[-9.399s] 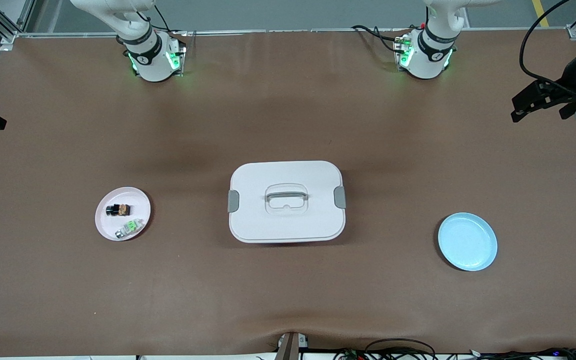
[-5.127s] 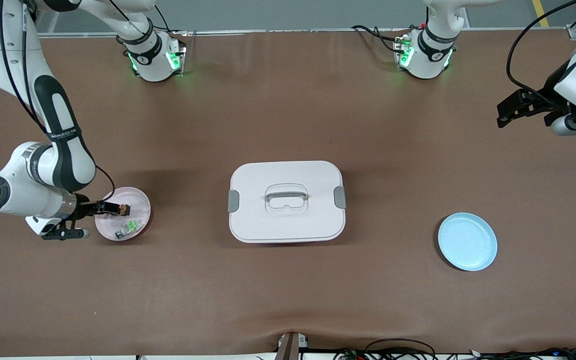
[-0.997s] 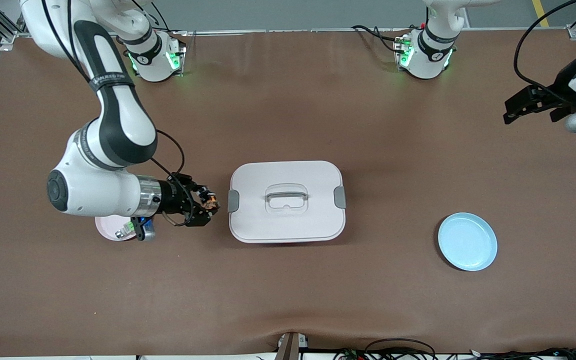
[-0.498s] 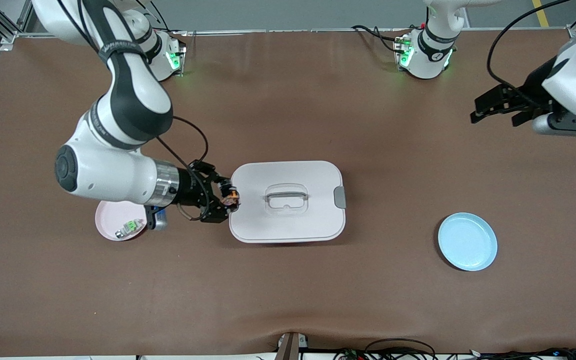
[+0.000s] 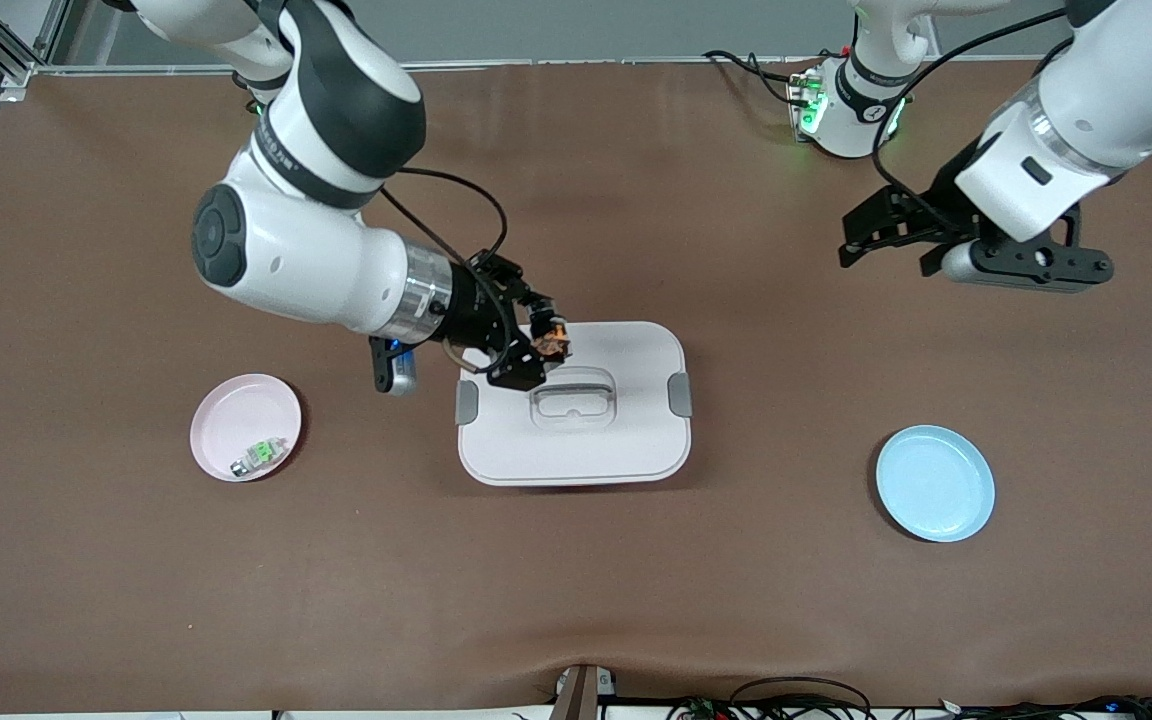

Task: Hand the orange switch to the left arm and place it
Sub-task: 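Hold the switch above the box while the left gripper grasps it, then open the right gripper and withdraw while the left gripper carries the switch, then carry the switch with the left gripper down onto the blue plate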

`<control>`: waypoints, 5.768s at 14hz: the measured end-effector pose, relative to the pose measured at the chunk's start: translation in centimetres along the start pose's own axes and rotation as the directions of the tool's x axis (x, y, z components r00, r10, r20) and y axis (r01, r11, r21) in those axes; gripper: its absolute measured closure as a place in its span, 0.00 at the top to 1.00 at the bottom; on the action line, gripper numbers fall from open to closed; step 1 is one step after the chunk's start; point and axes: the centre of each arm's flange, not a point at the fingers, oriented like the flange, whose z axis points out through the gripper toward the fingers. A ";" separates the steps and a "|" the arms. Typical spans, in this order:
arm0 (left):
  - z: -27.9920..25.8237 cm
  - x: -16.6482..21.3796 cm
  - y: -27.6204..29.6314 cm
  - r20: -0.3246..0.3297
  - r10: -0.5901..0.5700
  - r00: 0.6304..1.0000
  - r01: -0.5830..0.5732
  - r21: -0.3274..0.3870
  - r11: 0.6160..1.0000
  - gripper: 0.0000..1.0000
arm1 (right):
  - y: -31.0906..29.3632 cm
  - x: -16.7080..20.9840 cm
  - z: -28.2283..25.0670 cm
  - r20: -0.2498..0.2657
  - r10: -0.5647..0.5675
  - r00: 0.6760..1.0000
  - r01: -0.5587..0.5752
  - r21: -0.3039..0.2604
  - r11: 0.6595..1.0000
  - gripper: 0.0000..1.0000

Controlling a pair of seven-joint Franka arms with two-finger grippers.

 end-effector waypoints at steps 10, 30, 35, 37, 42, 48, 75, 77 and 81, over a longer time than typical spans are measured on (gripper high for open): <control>2.0 -0.9 6.1 0.048 -0.037 0.998 0.045 -0.166 0.985 1.00 | 2.0 -9.2 3.5 0.142 0.140 0.980 -0.165 0.179 0.970 0.74; 4.5 2.4 8.8 -0.049 0.009 0.999 -0.028 -0.380 0.924 0.96 | 2.9 -12.2 3.8 0.184 0.158 0.970 -0.194 0.194 0.962 0.74; 4.3 2.1 9.2 -0.042 0.024 0.999 -0.038 -0.385 0.922 0.56 | 2.8 -12.3 3.6 0.188 0.158 0.969 -0.195 0.198 0.961 0.74; 4.0 2.0 9.5 -0.044 0.027 0.999 -0.042 -0.395 0.918 0.36 | 2.9 -12.3 3.8 0.188 0.159 0.969 -0.196 0.196 0.961 0.74; 3.9 2.0 9.4 -0.042 0.027 0.999 -0.041 -0.396 0.917 0.34 | 2.9 -12.4 3.7 0.190 0.160 0.969 -0.197 0.197 0.960 0.74; 4.5 2.2 7.4 0.018 0.026 0.999 -0.018 -0.355 0.935 0.34 | 2.9 -12.9 3.1 0.197 0.138 0.971 -0.180 0.215 0.960 1.00; 15.2 7.5 -18.4 0.229 0.516 0.825 -0.553 0.148 0.820 0.34 | 0.2 9.0 -20.1 -0.131 -0.991 0.000 0.821 -0.566 0.074 1.00; 17.0 7.7 -19.5 0.238 0.566 0.789 -0.604 0.134 0.786 0.34 | -0.1 13.3 -23.1 -0.096 -0.995 -0.006 0.811 -0.582 0.052 1.00; 20.1 8.5 -22.5 0.242 0.670 0.702 -0.706 0.112 0.699 0.34 | 0.0 20.2 -28.6 -0.140 -0.988 0.067 0.788 -0.599 0.139 1.00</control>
